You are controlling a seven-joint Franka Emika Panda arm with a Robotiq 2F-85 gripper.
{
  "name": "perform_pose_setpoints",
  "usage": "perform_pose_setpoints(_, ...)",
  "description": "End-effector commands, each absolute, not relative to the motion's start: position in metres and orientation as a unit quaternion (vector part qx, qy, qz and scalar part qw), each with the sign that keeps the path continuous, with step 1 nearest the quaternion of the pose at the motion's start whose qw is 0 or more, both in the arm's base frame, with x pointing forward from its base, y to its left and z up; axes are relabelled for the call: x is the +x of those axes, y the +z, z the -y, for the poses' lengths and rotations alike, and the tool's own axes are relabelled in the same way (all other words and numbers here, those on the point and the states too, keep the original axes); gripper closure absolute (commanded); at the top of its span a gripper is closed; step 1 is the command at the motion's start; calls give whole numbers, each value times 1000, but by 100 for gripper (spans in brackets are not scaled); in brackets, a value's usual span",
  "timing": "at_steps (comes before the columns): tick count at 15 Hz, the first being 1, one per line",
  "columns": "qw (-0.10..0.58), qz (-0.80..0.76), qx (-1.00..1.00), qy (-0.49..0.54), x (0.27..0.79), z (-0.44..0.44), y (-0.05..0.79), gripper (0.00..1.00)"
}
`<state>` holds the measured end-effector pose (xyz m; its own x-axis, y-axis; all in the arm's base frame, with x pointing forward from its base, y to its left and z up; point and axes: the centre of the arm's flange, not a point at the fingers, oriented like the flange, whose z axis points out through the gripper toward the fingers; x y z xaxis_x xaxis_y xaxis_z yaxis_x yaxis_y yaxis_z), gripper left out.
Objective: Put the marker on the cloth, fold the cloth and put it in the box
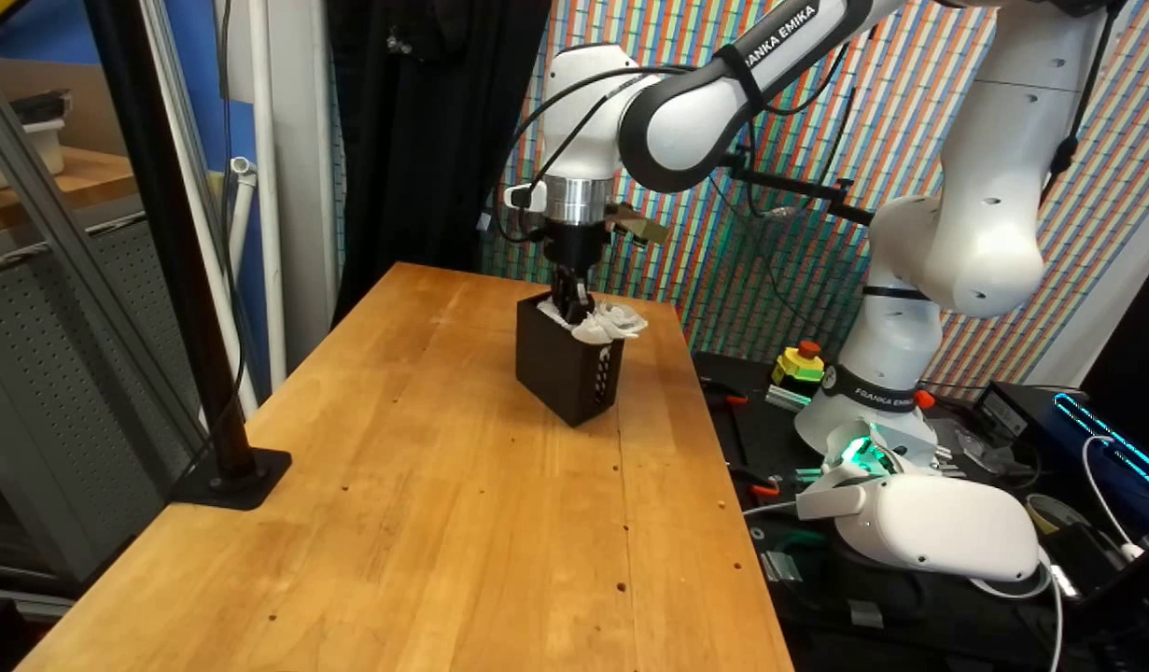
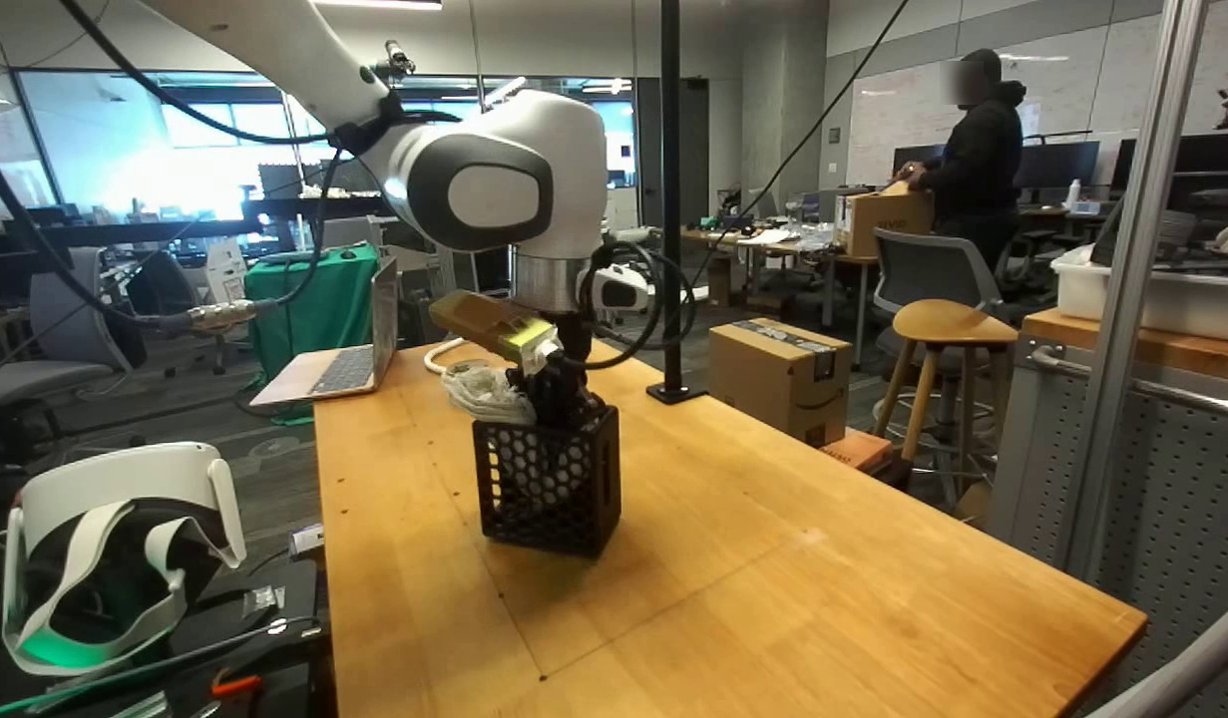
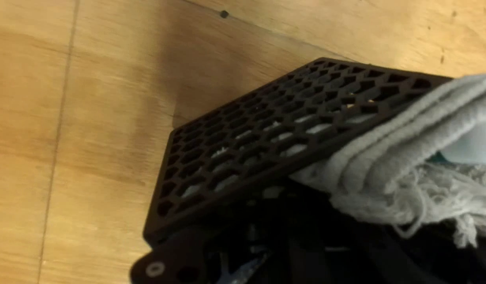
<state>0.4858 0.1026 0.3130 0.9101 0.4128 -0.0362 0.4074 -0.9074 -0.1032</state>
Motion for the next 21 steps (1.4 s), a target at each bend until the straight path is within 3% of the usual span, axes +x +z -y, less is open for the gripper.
perform_pose_setpoints(1,117,175,-977,-24,479,-112,302,94)
perform_pose_setpoints(8,148,111,-979,-89,478,-125,307,94)
perform_pose_setpoints(21,32,63,-984,-164,469,-151,351,93)
